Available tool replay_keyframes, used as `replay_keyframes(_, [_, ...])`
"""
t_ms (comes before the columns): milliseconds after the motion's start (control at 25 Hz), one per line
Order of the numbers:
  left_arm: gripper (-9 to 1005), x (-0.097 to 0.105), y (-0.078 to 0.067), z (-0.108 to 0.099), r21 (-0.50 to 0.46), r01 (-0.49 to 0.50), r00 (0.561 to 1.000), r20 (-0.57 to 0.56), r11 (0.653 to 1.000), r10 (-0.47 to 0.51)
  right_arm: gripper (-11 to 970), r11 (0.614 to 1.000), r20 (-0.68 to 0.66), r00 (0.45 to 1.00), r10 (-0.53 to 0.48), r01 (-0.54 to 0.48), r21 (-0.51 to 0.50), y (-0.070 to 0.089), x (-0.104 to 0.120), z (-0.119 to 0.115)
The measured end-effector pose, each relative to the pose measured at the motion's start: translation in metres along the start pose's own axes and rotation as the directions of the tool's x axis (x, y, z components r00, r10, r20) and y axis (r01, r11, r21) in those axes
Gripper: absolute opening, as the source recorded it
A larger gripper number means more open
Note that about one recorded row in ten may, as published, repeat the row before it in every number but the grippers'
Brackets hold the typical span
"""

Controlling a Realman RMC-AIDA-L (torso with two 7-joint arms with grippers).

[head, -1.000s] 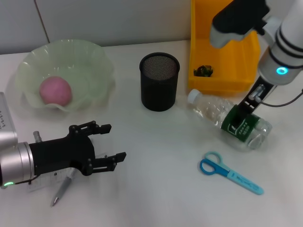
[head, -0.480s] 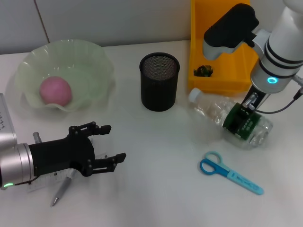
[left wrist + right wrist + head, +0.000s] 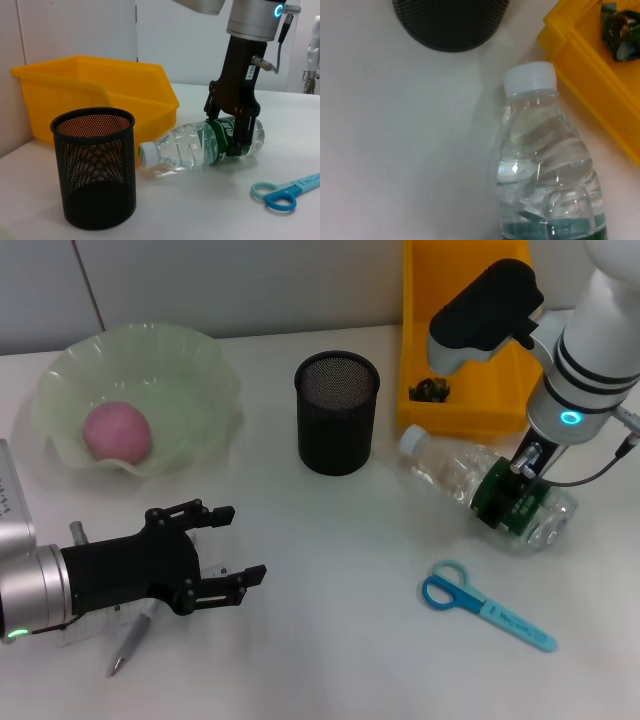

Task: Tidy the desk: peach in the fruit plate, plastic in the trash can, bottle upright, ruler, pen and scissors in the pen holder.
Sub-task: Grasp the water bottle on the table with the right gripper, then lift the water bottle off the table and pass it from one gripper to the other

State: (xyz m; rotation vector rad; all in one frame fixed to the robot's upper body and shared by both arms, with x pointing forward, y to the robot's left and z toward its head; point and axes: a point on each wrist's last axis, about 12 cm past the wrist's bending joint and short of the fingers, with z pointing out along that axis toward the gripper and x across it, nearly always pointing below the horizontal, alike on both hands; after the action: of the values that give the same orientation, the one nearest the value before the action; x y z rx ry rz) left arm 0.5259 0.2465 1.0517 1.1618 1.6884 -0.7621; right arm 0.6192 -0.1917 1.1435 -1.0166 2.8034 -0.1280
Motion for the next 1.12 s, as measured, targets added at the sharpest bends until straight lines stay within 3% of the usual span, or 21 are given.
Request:
replay_keyframes(840, [827,0.000,0.000,0.001,0.001,0.002,1.000,0.000,1.000,-0.002,803,1.000,0.000,1.000,0.001,-0.001,-0.014,0.001,0.005,0.015])
replay_keyframes(1120, [827,-0.001,0.000,0.000,0.002,0.002,1.000,0.004,1.000,-0.002,779,0.998,0.014,1.000,-0.024,0.025,-0.051,0.008,0.009,0.012])
